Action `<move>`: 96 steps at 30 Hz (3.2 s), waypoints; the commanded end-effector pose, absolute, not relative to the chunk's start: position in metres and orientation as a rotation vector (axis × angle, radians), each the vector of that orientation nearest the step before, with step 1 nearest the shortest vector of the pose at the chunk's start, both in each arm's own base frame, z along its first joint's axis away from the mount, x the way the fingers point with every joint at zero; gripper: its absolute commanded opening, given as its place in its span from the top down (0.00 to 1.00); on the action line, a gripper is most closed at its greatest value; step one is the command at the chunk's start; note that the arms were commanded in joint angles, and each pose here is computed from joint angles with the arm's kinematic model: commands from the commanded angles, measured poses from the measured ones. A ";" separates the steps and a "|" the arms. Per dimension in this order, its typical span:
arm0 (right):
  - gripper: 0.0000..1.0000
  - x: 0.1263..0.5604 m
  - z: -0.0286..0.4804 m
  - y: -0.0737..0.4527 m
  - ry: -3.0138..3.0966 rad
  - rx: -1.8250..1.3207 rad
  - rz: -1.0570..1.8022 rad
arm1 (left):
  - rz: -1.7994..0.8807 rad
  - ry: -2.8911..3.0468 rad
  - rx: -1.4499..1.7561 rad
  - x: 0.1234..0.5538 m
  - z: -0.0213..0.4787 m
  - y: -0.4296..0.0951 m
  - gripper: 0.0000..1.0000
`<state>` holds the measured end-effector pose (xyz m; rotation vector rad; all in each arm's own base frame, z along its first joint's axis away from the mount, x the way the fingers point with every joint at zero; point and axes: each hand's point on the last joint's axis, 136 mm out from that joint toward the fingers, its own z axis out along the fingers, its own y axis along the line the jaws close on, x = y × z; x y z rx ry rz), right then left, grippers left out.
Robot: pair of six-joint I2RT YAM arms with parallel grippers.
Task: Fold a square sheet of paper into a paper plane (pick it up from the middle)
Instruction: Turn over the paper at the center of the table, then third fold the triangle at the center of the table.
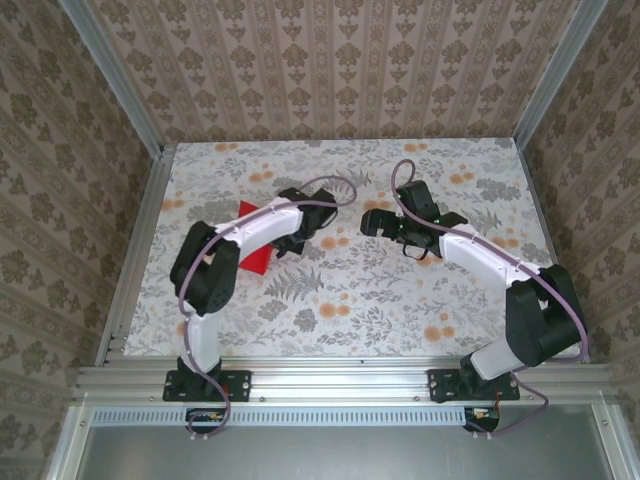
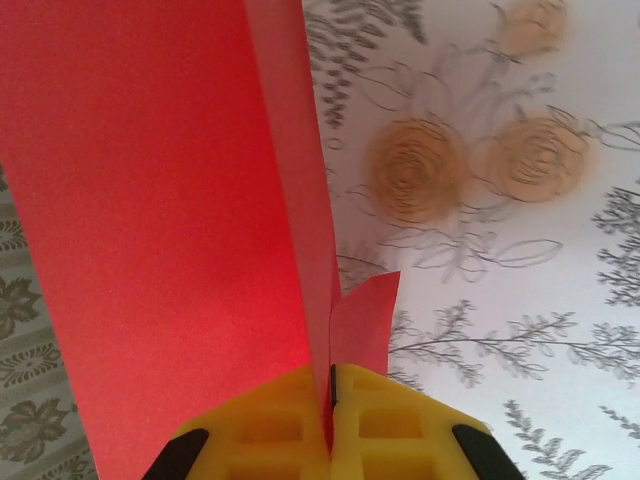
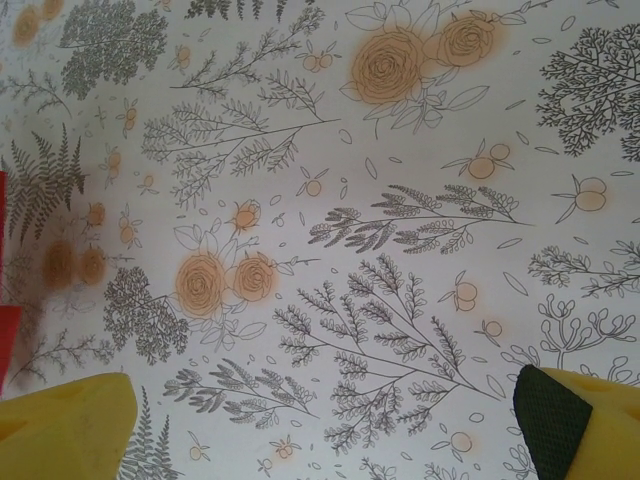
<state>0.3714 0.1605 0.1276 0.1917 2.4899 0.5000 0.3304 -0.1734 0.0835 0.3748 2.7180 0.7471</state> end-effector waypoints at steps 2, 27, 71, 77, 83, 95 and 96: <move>0.01 0.369 0.131 0.149 2.477 0.242 0.468 | 0.727 2.718 0.380 0.325 0.076 -0.196 0.96; 0.01 0.351 0.131 0.149 2.492 0.307 0.635 | -0.368 2.776 0.436 0.285 0.135 -0.319 0.33; 0.32 0.300 0.045 0.347 2.784 0.264 1.138 | -0.871 2.977 -0.230 0.258 0.035 -0.200 0.37; 0.36 0.299 0.043 0.350 2.804 0.262 1.146 | -0.987 2.983 -0.188 0.252 0.035 -0.215 0.37; 0.43 0.295 0.043 0.350 2.821 0.278 1.153 | -1.030 2.963 -0.185 0.253 0.040 -0.219 0.40; 0.70 0.278 0.050 0.343 2.811 0.359 1.249 | -0.980 2.965 -0.207 0.256 0.036 -0.214 0.52; 0.74 0.277 0.049 0.342 2.808 0.367 1.250 | -0.982 2.965 -0.205 0.256 0.036 -0.214 0.52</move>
